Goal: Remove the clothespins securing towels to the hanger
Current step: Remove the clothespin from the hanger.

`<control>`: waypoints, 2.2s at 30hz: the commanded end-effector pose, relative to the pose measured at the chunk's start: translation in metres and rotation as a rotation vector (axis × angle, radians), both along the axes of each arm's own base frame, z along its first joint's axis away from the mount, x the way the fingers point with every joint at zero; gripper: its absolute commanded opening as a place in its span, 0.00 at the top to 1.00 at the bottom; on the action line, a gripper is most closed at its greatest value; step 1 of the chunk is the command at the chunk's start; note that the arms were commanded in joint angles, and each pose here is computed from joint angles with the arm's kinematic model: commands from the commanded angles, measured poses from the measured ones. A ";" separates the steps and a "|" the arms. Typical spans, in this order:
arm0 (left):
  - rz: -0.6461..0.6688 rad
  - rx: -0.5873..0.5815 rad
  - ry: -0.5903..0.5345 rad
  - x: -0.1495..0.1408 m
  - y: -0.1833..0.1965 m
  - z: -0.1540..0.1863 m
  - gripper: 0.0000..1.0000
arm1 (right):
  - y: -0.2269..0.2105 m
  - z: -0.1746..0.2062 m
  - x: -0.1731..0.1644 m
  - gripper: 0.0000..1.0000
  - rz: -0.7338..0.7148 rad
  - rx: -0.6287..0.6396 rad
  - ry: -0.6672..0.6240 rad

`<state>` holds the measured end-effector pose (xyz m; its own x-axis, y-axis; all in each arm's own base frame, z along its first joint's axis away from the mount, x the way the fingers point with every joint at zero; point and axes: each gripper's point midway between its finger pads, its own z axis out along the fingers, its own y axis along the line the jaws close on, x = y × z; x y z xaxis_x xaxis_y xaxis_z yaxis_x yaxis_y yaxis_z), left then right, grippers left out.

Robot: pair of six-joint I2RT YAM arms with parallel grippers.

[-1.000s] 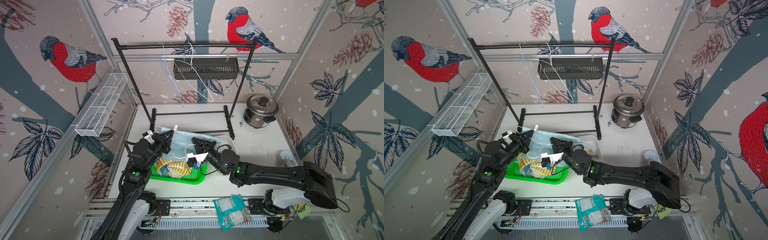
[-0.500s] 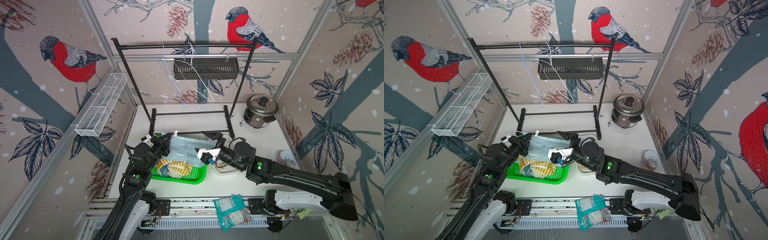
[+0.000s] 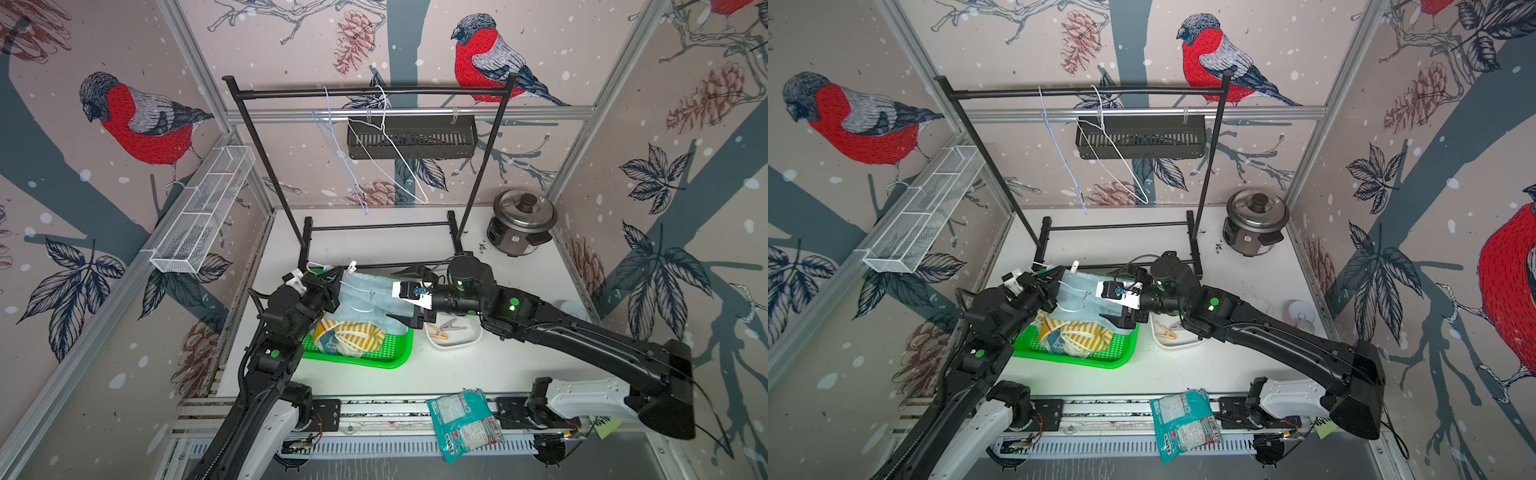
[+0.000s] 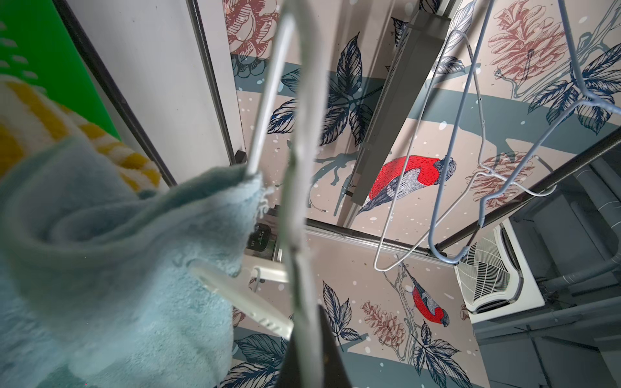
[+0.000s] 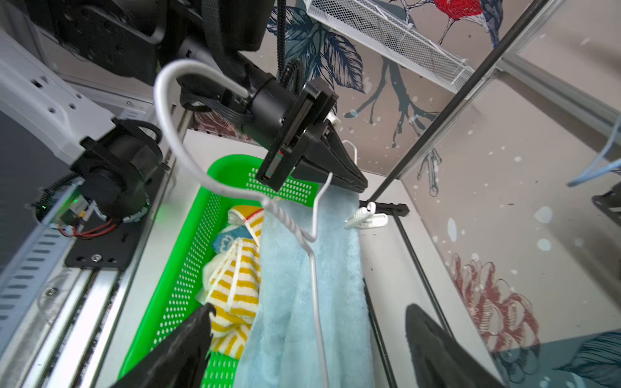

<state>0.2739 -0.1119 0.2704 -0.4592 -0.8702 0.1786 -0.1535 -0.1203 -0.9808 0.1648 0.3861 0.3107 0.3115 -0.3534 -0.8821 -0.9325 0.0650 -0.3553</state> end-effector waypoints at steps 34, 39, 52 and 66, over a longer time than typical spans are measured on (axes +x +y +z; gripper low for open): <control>-0.016 0.181 -0.078 -0.006 0.002 0.016 0.49 | 0.030 -0.018 0.041 1.00 -0.300 -0.061 -0.245; -0.009 0.375 -0.124 -0.020 0.011 0.033 0.40 | 0.027 -0.021 0.041 1.00 -0.327 -0.096 -0.405; -0.343 1.195 -0.474 -0.006 -0.010 0.097 0.34 | 0.023 -0.036 0.015 1.00 -0.283 -0.202 -0.725; -0.773 1.494 -1.124 -0.023 -0.052 0.096 0.17 | 0.003 -0.041 0.007 1.00 -0.212 -0.217 -0.862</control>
